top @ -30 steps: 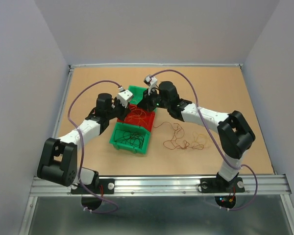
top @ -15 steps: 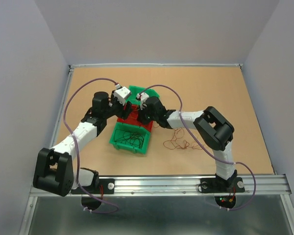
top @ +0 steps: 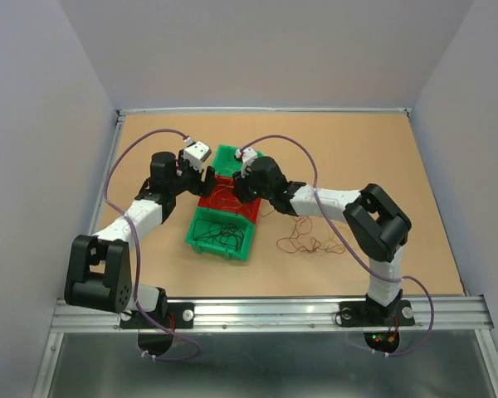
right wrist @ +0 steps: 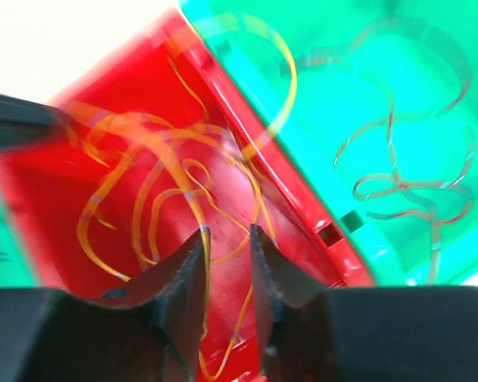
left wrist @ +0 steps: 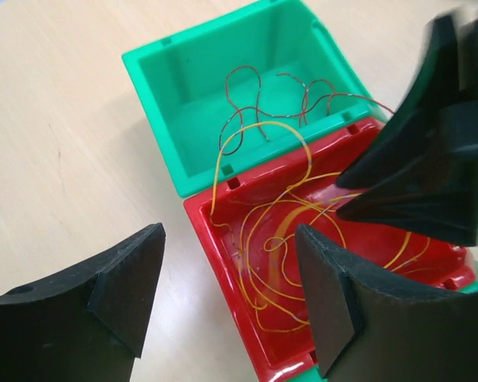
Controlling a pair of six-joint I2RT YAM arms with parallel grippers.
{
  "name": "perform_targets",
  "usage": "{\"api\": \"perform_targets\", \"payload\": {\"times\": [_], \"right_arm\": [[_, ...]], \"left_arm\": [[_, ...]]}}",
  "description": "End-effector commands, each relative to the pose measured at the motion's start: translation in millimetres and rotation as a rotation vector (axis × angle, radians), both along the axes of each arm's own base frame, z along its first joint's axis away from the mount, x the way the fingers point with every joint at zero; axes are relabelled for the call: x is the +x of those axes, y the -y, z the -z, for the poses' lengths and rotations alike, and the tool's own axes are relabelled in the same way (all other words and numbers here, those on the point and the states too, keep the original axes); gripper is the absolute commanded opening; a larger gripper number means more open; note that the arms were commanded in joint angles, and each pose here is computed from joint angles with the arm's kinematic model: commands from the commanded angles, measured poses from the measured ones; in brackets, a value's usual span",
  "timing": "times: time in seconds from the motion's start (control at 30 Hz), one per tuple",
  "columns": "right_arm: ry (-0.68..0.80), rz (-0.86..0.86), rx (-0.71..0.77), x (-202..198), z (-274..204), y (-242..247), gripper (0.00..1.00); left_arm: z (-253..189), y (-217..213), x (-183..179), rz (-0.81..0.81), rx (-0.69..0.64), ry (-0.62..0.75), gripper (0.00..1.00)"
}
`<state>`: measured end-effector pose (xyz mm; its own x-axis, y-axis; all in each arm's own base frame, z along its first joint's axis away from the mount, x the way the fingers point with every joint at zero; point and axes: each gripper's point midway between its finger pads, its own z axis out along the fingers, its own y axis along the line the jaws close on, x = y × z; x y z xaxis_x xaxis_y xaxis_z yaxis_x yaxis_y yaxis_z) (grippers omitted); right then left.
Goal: Untangle the cables
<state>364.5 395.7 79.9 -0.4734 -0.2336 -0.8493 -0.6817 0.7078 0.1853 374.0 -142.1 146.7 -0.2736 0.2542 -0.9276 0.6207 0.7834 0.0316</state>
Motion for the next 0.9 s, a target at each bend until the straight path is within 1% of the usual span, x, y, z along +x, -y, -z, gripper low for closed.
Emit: {"api": "perform_targets", "payload": {"times": [0.0,0.1,0.13,0.23,0.43,0.47,0.53,0.6,0.63,0.8,0.83,0.87], "right_arm": [[0.122,-0.003,0.083,6.0,-60.3,-7.1,0.35],[0.139,0.000,0.094,7.5,-69.8,-7.3,0.37],[0.150,0.010,0.096,10.3,-74.0,-7.0,0.39],[0.156,0.009,0.096,13.6,-77.5,-10.1,0.39],[0.161,0.030,0.085,23.0,-73.2,-12.7,0.40],[0.170,0.036,0.089,26.6,-76.8,-13.9,0.41],[0.160,0.032,0.078,29.1,-68.7,-17.9,0.45],[0.160,0.039,0.074,34.3,-67.3,-20.5,0.45],[0.158,0.056,0.059,38.3,-59.6,-20.4,0.45],[0.201,0.150,0.026,60.2,-59.0,-14.5,0.49],[0.207,0.160,0.021,62.7,-58.9,-14.7,0.49],[0.210,0.157,0.021,63.2,-59.7,-15.4,0.47]], "left_arm": [[-31.7,9.9,18.6,0.053,-0.070,0.073,0.78],[-28.1,12.3,23.7,0.061,-0.081,0.059,0.78],[-25.9,11.5,24.5,0.061,-0.084,0.053,0.77],[-17.4,13.0,23.9,0.081,-0.088,0.032,0.77],[-7.9,6.4,21.8,0.064,-0.073,0.022,0.75],[-6.3,5.6,20.8,0.060,-0.071,0.021,0.75],[-5.9,3.2,21.2,0.049,-0.069,0.023,0.74],[-6.0,0.9,21.6,0.041,-0.069,0.024,0.74],[-5.3,0.0,21.6,0.038,-0.068,0.022,0.74],[0.1,-0.7,21.3,0.036,-0.071,0.006,0.74],[2.8,-0.7,21.3,0.036,-0.069,-0.001,0.73],[3.1,-1.3,21.8,0.035,-0.068,0.000,0.73]]}}
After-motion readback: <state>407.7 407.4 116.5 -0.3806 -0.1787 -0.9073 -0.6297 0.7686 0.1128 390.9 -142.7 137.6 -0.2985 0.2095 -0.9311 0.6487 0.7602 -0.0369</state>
